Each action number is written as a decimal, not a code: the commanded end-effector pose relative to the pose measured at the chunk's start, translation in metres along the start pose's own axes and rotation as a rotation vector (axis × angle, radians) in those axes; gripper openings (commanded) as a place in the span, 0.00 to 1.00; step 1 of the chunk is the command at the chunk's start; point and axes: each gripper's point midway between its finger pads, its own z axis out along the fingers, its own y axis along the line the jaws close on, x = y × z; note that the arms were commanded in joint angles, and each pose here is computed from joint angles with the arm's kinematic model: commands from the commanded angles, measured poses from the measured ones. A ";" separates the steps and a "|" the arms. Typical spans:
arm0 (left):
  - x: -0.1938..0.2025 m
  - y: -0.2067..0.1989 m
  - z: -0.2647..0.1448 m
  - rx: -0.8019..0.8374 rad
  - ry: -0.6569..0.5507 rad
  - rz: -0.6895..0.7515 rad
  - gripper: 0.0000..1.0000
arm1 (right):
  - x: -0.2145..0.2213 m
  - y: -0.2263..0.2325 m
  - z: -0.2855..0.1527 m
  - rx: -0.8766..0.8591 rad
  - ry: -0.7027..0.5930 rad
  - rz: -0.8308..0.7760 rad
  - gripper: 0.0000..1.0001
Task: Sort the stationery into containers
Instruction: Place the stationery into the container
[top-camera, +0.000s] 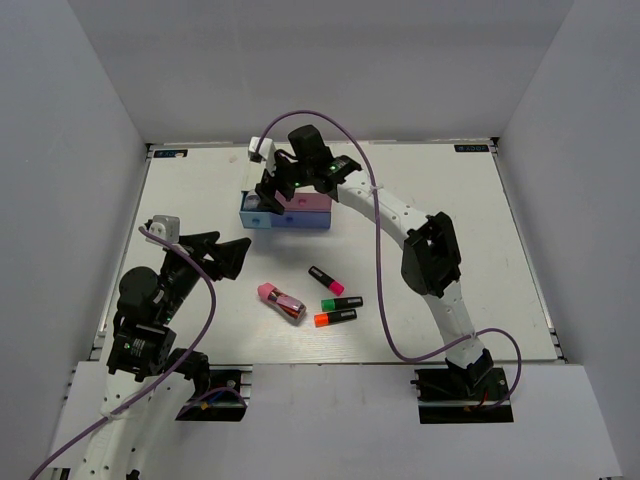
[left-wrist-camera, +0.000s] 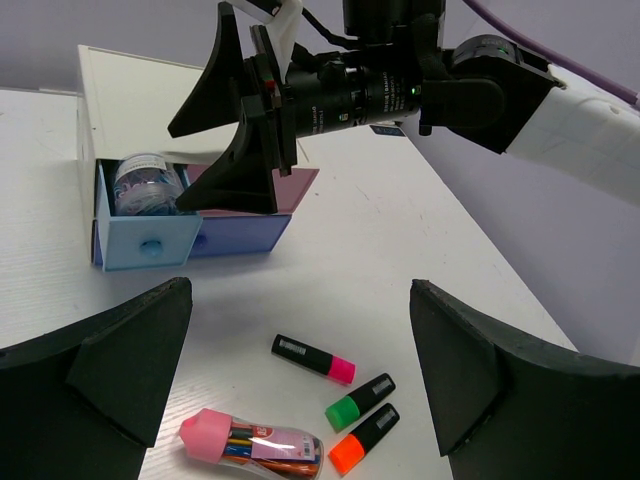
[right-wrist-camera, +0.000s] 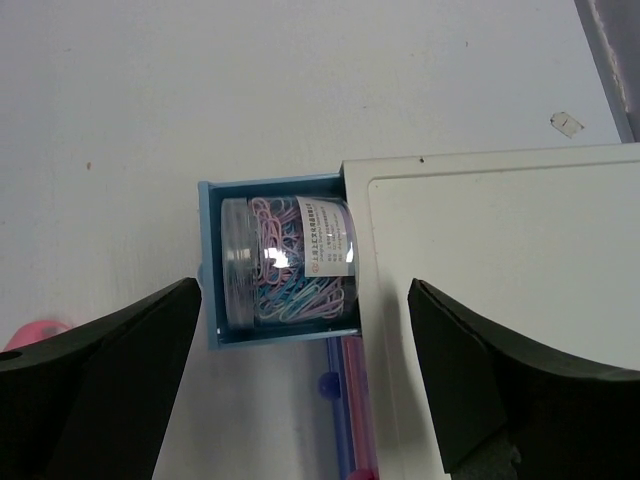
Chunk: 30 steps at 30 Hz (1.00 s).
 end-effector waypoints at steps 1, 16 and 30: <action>-0.002 0.000 0.001 0.007 -0.005 0.009 1.00 | -0.035 0.003 -0.020 -0.001 -0.076 -0.032 0.90; 0.008 0.004 0.009 0.000 0.033 -0.001 1.00 | -0.047 0.012 -0.054 0.042 -0.097 -0.056 0.90; 0.007 0.006 0.009 -0.008 0.029 0.000 1.00 | -0.038 0.006 -0.046 0.042 -0.079 -0.078 0.90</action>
